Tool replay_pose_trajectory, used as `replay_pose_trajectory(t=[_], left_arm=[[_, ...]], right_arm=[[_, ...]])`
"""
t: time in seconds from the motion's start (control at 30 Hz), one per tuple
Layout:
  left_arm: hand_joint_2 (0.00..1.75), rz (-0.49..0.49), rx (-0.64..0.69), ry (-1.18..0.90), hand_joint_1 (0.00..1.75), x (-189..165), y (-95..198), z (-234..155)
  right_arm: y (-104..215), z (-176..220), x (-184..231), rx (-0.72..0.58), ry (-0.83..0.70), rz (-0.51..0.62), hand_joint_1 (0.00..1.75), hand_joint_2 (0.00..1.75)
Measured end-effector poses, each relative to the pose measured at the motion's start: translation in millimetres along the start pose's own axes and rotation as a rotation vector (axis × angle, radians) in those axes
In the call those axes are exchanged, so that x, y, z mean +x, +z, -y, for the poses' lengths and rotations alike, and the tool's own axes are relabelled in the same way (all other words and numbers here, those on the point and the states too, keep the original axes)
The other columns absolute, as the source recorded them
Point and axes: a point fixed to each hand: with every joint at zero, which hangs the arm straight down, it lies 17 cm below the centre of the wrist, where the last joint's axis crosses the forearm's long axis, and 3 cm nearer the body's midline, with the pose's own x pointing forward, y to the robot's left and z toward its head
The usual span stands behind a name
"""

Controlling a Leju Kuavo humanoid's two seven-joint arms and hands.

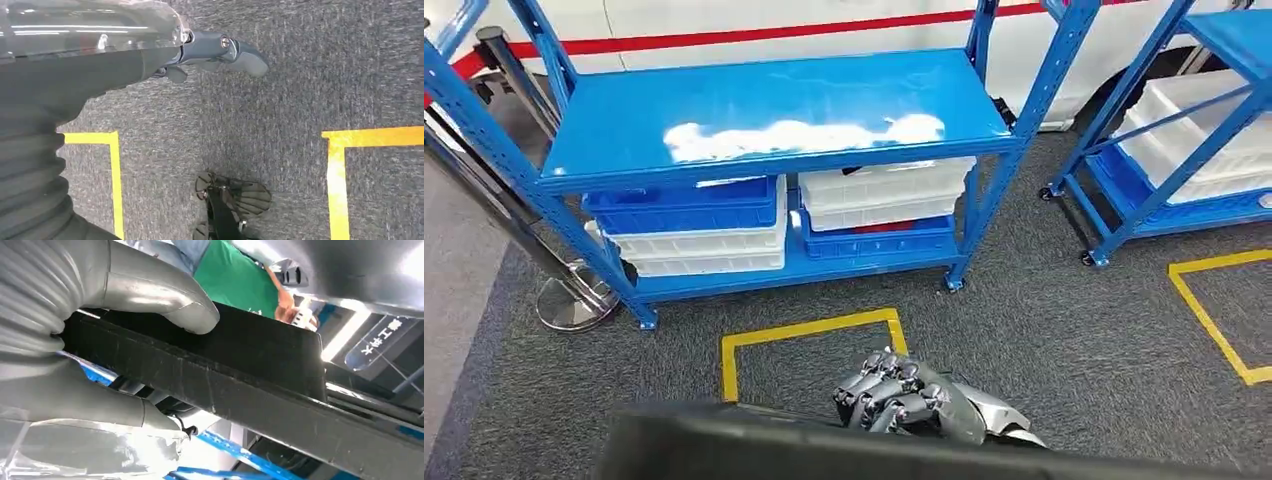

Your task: Take the parts from the cabinet and place them on the table.

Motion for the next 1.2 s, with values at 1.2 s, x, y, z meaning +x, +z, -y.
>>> replay_pose_trajectory(t=[1.2], left_arm=[[1.75,0.022,0.119,0.007,0.0,1.1,-0.6,-18.2]], right_arm=[[-11.0,10.1,-14.4,-0.042,-0.063,0.012,1.73,1.75]])
